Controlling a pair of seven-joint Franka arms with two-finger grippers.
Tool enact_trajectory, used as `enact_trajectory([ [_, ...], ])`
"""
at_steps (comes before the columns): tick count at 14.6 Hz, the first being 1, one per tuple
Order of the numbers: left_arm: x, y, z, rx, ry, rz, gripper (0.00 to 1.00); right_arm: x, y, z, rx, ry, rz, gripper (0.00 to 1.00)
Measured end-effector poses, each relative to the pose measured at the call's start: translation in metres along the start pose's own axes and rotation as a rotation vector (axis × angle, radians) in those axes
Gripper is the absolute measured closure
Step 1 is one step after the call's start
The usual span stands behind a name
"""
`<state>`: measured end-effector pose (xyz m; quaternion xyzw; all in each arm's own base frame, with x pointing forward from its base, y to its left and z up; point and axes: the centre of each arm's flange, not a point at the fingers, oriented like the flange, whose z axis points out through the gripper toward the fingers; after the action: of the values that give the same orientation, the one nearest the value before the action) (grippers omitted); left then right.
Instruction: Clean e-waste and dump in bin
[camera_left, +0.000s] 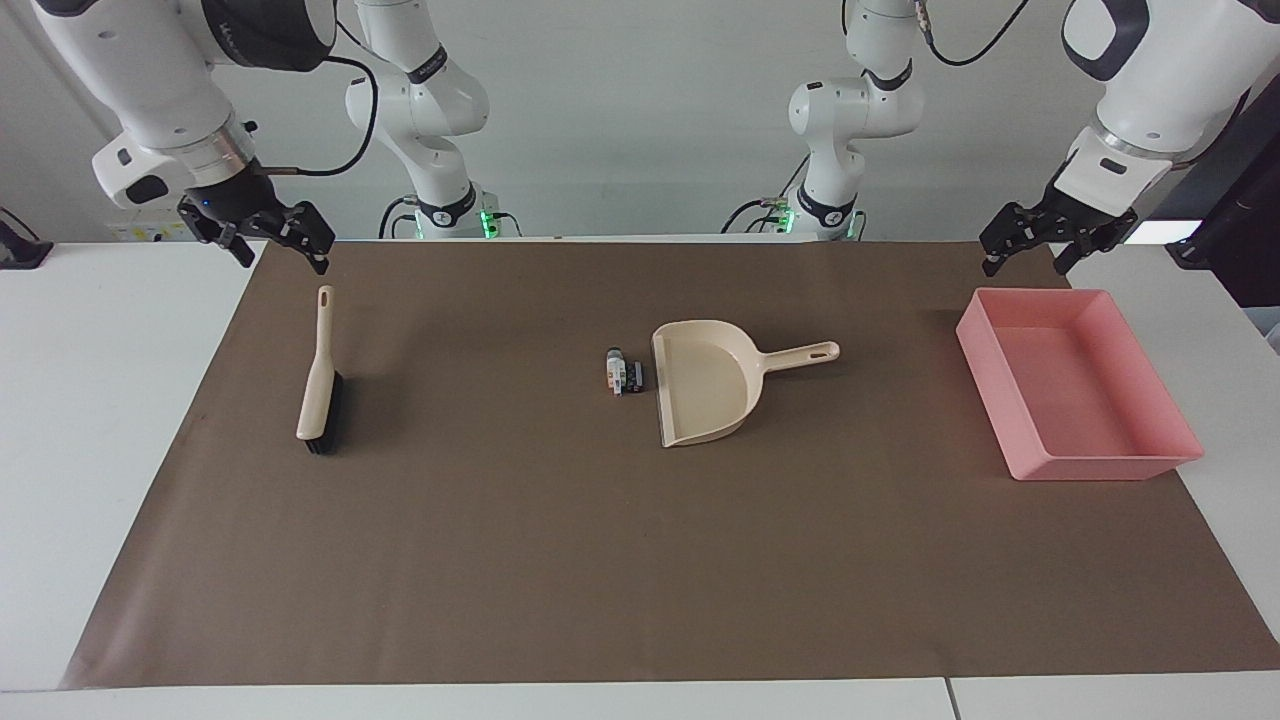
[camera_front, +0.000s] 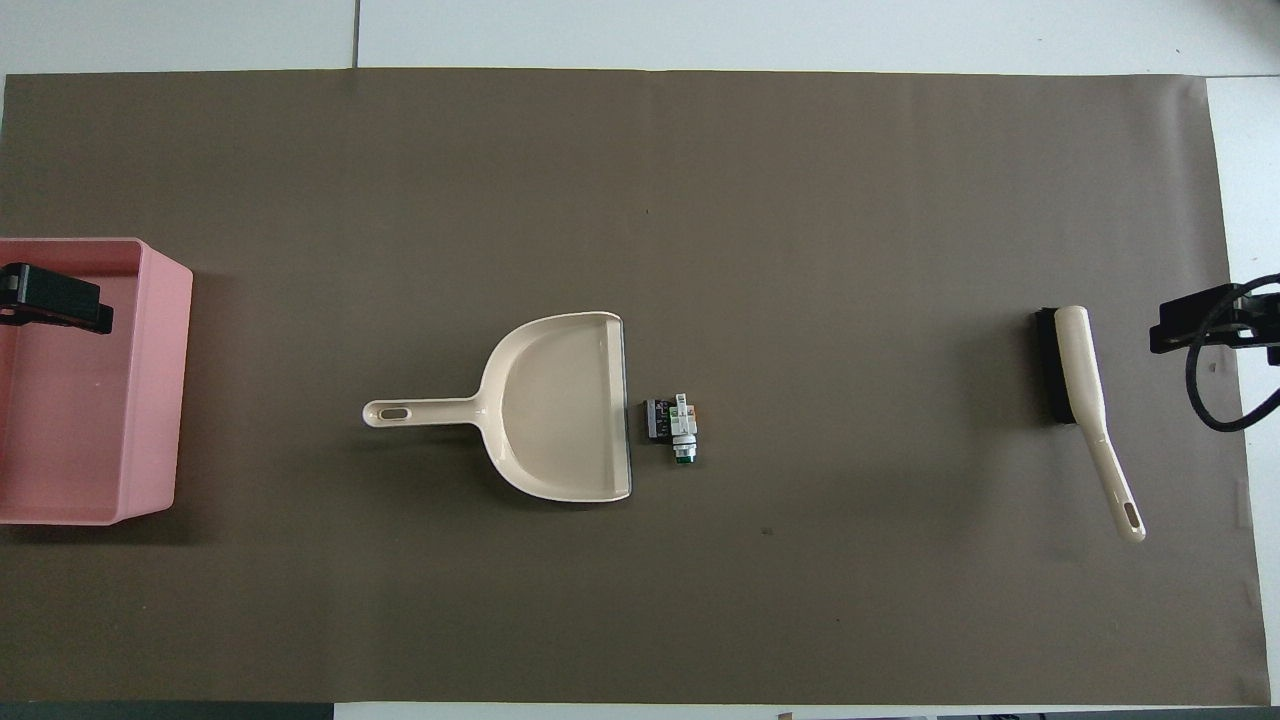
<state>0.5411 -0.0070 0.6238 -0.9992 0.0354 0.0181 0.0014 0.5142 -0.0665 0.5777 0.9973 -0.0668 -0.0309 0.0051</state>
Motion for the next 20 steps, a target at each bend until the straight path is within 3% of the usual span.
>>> enact_trajectory([
  [4,0.006,0.007,-0.002,0.004,0.047,0.065,0.0,-0.032,0.038,0.108,0.017,-0.03,-0.019,0.0],
  [10,0.01,0.032,0.016,0.016,0.102,0.513,0.0,-0.061,0.068,0.217,0.025,-0.019,-0.061,0.0],
  [16,0.005,0.069,0.055,0.019,0.069,1.062,0.0,-0.076,0.071,0.247,0.027,-0.02,-0.055,0.0],
  [20,-0.009,0.11,0.095,0.006,0.038,1.276,0.01,-0.076,0.071,0.248,0.028,-0.021,-0.055,0.03],
])
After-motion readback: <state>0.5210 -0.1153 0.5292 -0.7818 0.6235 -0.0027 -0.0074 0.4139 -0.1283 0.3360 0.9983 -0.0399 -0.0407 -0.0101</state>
